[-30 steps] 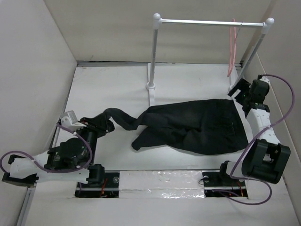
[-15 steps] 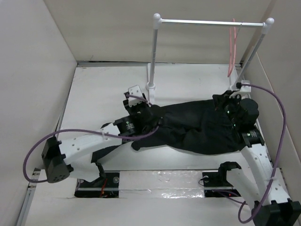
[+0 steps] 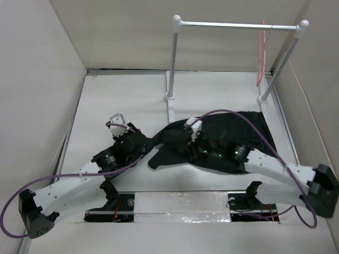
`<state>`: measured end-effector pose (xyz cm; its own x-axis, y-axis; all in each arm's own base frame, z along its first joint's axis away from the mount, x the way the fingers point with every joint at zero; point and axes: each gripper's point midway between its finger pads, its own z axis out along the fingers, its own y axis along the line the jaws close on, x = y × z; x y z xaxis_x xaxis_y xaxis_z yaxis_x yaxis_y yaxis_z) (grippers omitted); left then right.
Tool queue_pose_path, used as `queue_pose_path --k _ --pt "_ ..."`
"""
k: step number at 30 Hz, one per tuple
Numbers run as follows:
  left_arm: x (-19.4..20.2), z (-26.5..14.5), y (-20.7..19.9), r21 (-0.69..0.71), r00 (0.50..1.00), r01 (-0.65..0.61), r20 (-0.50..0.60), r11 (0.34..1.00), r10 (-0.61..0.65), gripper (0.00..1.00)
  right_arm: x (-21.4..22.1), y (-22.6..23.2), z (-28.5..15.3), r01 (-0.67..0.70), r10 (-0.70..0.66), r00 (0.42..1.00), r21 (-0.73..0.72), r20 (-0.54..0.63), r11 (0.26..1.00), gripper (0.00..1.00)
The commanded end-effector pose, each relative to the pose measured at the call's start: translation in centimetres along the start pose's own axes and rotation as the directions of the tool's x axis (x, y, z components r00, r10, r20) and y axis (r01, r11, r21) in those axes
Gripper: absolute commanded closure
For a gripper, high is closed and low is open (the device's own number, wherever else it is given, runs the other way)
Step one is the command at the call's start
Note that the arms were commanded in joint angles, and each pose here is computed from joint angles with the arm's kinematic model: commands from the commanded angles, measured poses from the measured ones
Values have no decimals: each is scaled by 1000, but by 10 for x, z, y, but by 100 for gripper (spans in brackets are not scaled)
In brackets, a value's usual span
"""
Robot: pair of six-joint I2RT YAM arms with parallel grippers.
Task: Place the trousers on the hanger
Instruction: Flatten out the trousers at the center of the board.
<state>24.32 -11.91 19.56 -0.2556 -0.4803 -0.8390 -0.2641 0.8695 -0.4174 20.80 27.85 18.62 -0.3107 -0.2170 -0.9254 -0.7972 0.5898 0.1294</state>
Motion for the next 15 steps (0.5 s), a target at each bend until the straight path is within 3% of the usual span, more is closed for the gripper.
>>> queue_pose_path --k 1,6,7,12,15 --pt "-48 -14 -9 21 986 137 89 990 -138 68 -38 64 38 238 -222 968 -158 112 958 41" --pt "-144 -52 -21 150 940 207 242 967 -239 67 -16 110 105 373 -368 927 -246 66 895 22" --pt "-158 -58 -20 154 937 188 266 970 -224 67 -32 117 115 406 -394 914 -228 99 885 21" --pt "-175 -70 -16 180 929 197 281 964 -242 66 -18 157 158 510 -510 856 -278 79 814 16" --pt "-172 -70 -11 188 923 214 283 958 -262 66 -12 160 181 517 -519 852 -272 70 812 16"
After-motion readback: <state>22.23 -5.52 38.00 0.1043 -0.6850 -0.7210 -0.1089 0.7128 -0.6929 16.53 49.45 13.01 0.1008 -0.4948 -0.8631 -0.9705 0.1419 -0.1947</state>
